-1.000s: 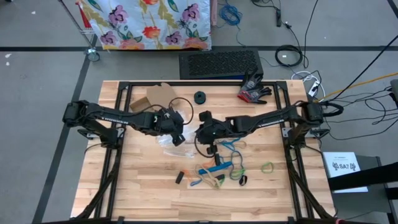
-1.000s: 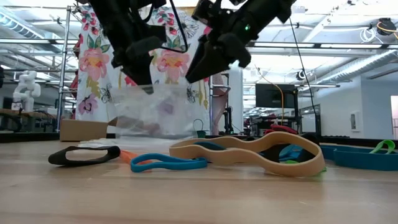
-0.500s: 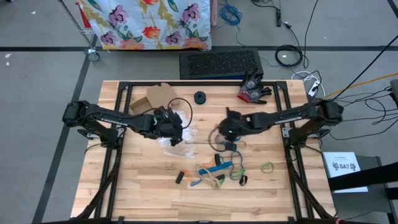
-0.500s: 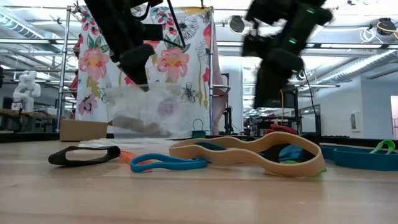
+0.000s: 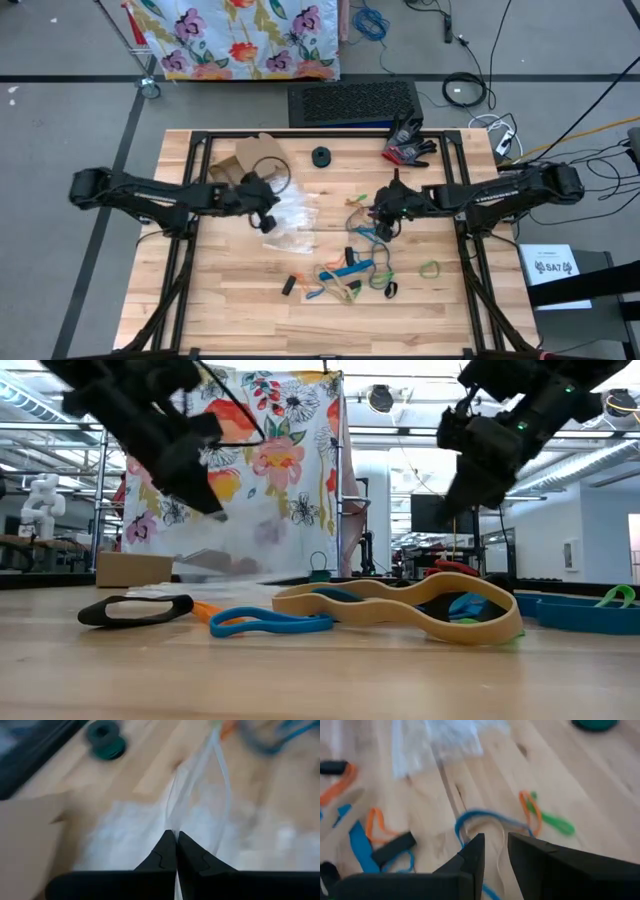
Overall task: Sort rubber bands
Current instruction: Put the black rubber band into the transparent zip bag
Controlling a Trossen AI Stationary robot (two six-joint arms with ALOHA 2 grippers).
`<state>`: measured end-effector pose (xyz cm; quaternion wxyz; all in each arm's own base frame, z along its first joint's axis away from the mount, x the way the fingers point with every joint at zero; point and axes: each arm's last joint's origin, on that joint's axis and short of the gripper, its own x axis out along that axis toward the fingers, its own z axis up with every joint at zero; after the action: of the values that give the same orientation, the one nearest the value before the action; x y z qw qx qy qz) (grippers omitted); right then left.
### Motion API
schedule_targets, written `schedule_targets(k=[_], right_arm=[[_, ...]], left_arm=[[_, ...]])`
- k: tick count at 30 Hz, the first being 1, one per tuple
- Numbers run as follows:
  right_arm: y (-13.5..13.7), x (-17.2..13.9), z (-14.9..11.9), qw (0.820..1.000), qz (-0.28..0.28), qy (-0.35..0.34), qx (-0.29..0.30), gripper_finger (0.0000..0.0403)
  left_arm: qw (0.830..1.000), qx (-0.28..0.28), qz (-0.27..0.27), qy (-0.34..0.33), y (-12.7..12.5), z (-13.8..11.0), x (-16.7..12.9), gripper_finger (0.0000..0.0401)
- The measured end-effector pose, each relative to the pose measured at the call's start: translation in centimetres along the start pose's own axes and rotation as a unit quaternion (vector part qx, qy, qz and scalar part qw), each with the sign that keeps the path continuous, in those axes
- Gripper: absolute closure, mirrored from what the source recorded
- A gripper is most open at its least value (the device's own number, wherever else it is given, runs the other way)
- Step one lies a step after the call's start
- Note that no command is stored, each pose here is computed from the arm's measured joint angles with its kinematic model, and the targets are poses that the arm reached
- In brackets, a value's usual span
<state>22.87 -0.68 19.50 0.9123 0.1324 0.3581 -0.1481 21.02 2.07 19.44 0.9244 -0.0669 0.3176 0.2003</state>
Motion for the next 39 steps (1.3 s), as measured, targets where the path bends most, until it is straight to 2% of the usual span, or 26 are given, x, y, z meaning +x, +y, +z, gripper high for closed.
schedule_targets(k=[2,7,14,20,23,27,36,39], right_arm=[[0.0,0.5,0.4,1.000,0.021,-0.012,-0.003,0.0328],[0.7,1.6,0.4,0.998,0.065,-0.010,-0.012,0.0328],[2.5,3.7,-0.6,0.996,0.087,0.005,-0.027,0.0328],[3.8,5.2,-2.1,0.994,0.096,0.040,-0.019,0.0328],[4.7,5.5,-2.5,0.990,0.130,0.042,-0.042,0.0328],[5.5,5.6,-2.9,0.985,0.147,0.037,-0.078,0.0328],[5.9,5.5,-2.6,0.980,0.150,0.016,-0.126,0.0328],[6.1,5.6,-2.3,0.980,0.156,-0.001,-0.124,0.0326]], left_arm=[[0.999,-0.019,-0.020,-0.037,-0.1,0.1,-0.4,0.0401],[0.998,0.004,-0.049,-0.040,-2.0,0.4,-0.7,0.0401],[0.998,0.023,-0.046,-0.022,-3.5,0.8,0.4,0.0401],[0.999,0.011,-0.048,-0.011,-3.9,0.9,1.0,0.0401],[0.999,0.008,-0.054,-0.005,-4.0,0.7,1.2,0.0401],[0.998,0.003,-0.060,-0.004,-4.3,0.7,1.1,0.0401],[0.997,-0.004,-0.071,-0.005,-4.8,0.5,0.9,0.0401],[0.997,-0.004,-0.072,-0.005,-4.8,0.5,0.9,0.0401]])
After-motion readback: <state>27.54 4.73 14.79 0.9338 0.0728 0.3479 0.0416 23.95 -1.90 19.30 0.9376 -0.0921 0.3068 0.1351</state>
